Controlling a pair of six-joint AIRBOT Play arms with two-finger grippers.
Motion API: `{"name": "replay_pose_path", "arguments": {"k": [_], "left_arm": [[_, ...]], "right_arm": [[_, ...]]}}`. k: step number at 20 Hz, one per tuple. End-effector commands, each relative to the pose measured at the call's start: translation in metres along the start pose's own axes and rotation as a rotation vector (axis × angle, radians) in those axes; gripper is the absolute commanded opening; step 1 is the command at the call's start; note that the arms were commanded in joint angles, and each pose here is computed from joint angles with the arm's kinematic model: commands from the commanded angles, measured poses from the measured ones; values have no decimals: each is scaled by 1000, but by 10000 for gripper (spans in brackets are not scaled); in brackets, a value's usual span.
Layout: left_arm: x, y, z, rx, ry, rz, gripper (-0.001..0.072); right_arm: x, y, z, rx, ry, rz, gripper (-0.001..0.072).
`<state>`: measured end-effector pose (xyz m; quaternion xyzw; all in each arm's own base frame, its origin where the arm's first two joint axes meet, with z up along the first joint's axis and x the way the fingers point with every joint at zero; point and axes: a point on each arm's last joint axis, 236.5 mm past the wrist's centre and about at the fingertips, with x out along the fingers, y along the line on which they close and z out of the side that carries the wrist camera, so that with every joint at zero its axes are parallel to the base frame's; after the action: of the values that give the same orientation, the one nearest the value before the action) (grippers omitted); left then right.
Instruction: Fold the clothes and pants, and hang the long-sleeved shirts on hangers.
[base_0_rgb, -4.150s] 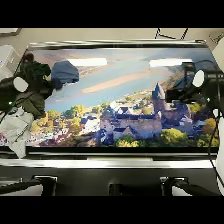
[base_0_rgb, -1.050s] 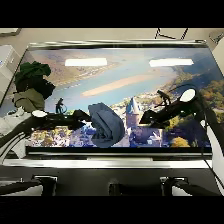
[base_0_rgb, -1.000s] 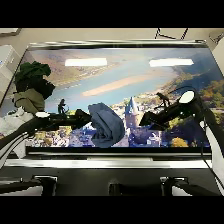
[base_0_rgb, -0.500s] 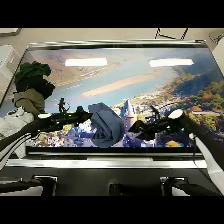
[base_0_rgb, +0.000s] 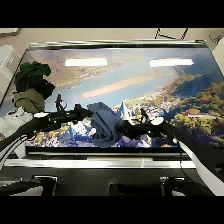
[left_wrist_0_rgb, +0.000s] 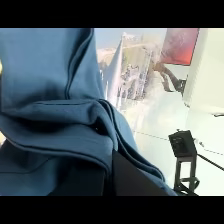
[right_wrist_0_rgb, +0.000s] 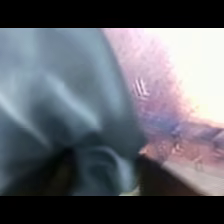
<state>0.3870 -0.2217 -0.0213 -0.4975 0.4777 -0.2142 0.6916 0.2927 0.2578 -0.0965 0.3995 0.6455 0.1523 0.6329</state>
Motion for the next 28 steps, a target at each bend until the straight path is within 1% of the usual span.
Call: {"name": "replay_pose_path", "arguments": {"k": [1, 2, 3, 4, 6, 8, 9, 11, 13, 15, 17, 18, 19, 22, 23, 25, 27, 28], "left_arm": [[-5, -11, 1, 19, -12, -18, 19], [-8, -15, 2, 27, -19, -24, 19], [-12, -22, 6, 44, -32, -36, 19], [-20, -37, 12, 96, -53, -61, 19], [-49, -86, 33, 232, -132, -141, 18], [-100, -157, 57, 389, -264, -238, 18], [-130, -195, 61, 473, -325, -289, 18], [-196, -264, 51, 664, -446, -357, 17], [-237, -298, 27, 790, -518, -362, 18], [-257, -301, 6, 822, -543, -305, 18], [-271, -287, -2, 851, -581, -183, 18], [-280, -283, -4, 850, -610, -141, 18], [-288, -284, -6, 846, -640, -126, 18], [-304, -296, -18, 877, -690, -154, 17], [-299, -293, -20, 876, -663, -150, 17], [-273, -269, -17, 837, -573, -119, 18], [-232, -226, -4, 748, -469, -67, 18], [-210, -201, 6, 697, -429, -33, 18]], "right_arm": [[9, 6, 2, 62, -34, 10, 41], [6, 12, 0, 41, -26, 21, 37], [-1, 23, 2, -31, -32, 34, 36], [-14, 35, 8, -105, -50, 39, 36], [-71, 68, 49, -281, -190, 32, 36], [-169, 110, 101, -461, -431, 2, 36], [-232, 136, 119, -536, -582, -7, 36], [-344, 184, 120, -645, -840, 0, 37], [-411, 212, 90, -718, -976, 10, 37], [-439, 227, 55, -787, -1038, 17, 38], [-461, 226, 32, -845, -1110, -47, 38], [-473, 221, 26, -841, -1149, -85, 38], [-482, 220, 19, -825, -1181, -87, 38], [-497, 233, 2, -839, -1242, -29, 39], [-498, 236, 6, -835, -1252, -15, 39], [-483, 232, 34, -800, -1204, -15, 39], [-431, 211, 80, -714, -1023, -25, 39], [-388, 188, 103, -651, -864, -50, 39]]}}
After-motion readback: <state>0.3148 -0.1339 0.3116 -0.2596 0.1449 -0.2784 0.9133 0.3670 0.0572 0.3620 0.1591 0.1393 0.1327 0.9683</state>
